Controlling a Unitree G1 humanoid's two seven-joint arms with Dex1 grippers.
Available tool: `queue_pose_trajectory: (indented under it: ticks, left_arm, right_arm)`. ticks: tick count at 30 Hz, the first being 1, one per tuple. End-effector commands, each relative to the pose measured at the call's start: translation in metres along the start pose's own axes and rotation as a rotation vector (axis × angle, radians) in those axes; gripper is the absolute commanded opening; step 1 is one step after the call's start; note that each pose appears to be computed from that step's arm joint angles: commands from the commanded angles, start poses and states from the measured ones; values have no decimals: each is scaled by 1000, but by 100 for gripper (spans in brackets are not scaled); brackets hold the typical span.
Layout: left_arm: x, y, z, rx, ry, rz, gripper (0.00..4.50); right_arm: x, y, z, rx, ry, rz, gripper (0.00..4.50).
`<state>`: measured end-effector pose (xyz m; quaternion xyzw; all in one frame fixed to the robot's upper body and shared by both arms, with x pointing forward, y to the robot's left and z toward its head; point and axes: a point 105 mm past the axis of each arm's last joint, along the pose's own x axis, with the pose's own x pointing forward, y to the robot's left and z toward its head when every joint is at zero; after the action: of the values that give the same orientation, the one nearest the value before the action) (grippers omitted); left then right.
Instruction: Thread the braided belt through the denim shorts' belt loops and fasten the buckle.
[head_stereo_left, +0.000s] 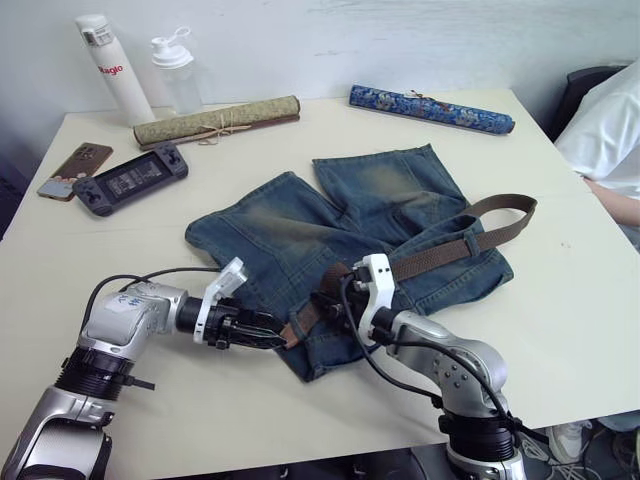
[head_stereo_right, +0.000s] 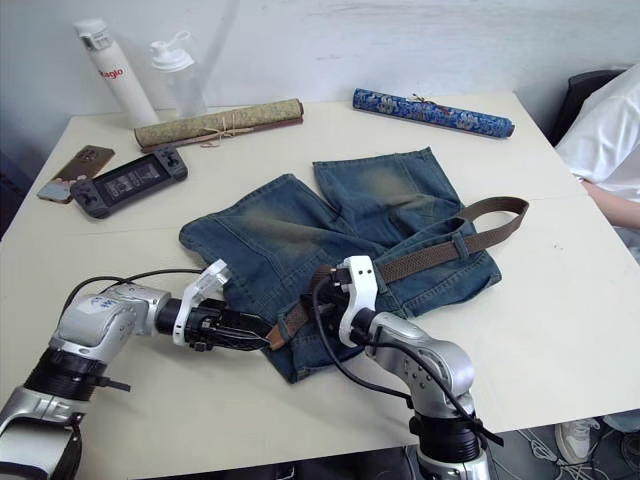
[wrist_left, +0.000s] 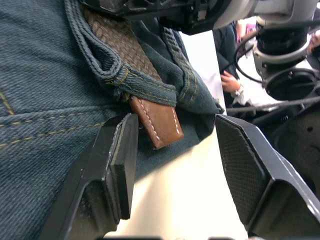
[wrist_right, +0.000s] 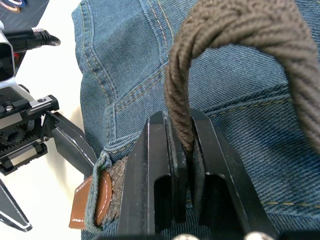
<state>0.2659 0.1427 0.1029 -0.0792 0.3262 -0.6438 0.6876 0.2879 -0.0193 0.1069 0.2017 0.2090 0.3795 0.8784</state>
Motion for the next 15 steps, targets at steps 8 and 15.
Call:
queue_pose_trajectory:
  ticks: [8, 15]
  left_arm:
    - [8, 14, -4, -54, 39, 40, 269]
    - [15, 17, -9, -68, 85, 48, 269]
  right_arm:
    - [2, 14, 1, -8, -11, 51, 0]
    - [2, 14, 1, -7, -14, 49, 0]
